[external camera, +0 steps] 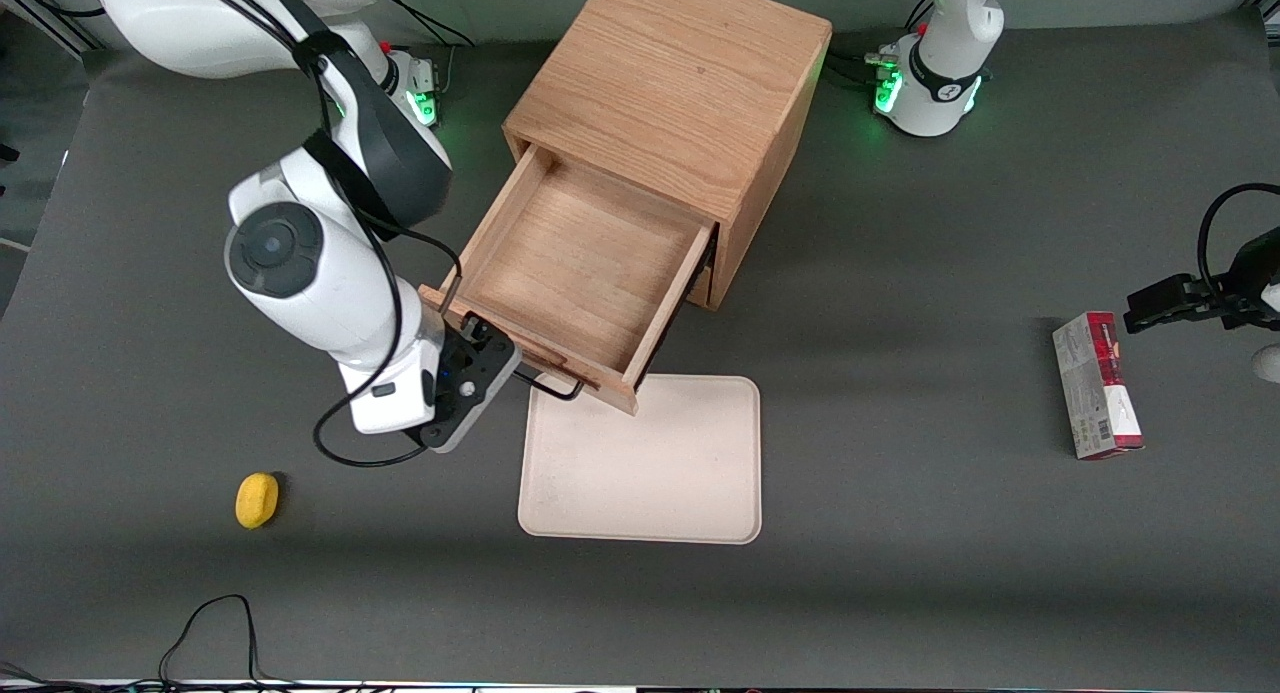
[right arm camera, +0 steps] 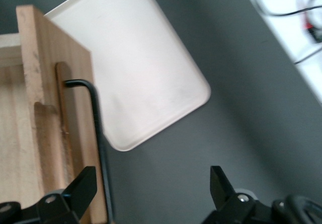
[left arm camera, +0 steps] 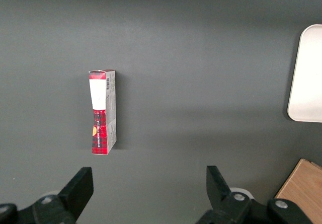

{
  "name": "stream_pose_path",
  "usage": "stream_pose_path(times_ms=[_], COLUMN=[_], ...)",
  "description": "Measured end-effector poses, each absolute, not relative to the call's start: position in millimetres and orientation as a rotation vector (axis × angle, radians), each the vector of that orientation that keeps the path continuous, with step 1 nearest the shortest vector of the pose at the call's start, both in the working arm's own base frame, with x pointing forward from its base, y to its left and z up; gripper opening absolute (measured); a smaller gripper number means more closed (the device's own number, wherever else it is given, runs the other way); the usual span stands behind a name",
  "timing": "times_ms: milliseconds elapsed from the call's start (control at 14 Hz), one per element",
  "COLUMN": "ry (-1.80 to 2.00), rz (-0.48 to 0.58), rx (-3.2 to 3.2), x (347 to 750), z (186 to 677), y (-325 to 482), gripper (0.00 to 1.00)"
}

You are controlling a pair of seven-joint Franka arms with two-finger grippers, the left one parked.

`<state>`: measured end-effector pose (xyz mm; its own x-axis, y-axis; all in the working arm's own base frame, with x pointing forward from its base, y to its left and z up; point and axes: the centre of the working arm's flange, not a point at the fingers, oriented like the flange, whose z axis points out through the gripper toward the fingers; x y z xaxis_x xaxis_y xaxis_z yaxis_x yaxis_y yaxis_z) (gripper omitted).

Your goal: Open upper drawer

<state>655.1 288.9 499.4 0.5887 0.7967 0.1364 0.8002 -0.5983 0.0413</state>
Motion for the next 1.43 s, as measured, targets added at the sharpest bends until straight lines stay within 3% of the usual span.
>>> stream_pose_path(times_ms=[214,357,571,857,1143,1429], ry=[-1.232,-1.031,-0.748,-0.213,0.172,0.240], rz=[-0.320,-0.328,-0.174,-0.037,0.058,0.079], rx=[-2.888,-2.909,-3.001,-3.102,-3.109,-3.108], x=[673,676,648,580,518,508], z=[546,573,601,608,594,586], y=[227,170,100,55,36,36], gripper=[1.00,1.00,1.00,1.00,1.00,1.00])
